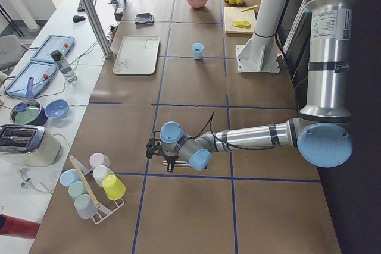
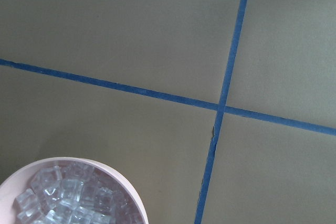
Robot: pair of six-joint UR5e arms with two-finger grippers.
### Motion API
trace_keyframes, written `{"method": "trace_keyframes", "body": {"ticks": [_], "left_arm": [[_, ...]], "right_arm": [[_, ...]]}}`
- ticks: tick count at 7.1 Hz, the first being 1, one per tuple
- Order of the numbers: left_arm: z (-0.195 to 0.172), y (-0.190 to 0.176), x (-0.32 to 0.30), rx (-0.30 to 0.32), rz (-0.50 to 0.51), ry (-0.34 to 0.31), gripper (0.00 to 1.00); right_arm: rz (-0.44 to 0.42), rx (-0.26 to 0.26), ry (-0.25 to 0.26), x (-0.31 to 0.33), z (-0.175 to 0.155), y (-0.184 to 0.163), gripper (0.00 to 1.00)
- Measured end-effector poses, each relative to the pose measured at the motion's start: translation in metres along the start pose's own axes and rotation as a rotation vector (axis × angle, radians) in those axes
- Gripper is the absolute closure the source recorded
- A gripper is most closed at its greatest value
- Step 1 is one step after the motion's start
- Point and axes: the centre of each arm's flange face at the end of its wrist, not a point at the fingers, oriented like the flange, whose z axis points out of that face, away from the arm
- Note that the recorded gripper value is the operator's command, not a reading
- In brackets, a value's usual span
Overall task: Mash ice and strawberries in cup
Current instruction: 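Lay the muddler down on the table and open the left gripper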
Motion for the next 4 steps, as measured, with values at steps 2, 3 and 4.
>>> {"method": "trace_keyframes", "body": {"ticks": [2, 3, 4], "left_arm": [[-0.0013, -0.0005, 0.0013, 0.004, 0.0, 0.004, 0.0], [-0.0037, -0.0028, 0.0026, 0.007, 0.0, 0.008, 0.0], [-0.0076, -0.0058, 0.0015, 0.007, -0.008, 0.01, 0.0]], "right_arm": [[-0.002, 0.002, -0.001, -0.001, -0.0009, -0.0012, 0.01], [-0.006, 0.005, -0.001, -0.0023, -0.0021, -0.0022, 0.01], [-0.007, 0.007, 0.0, -0.003, -0.0028, -0.0028, 0.01]]}}
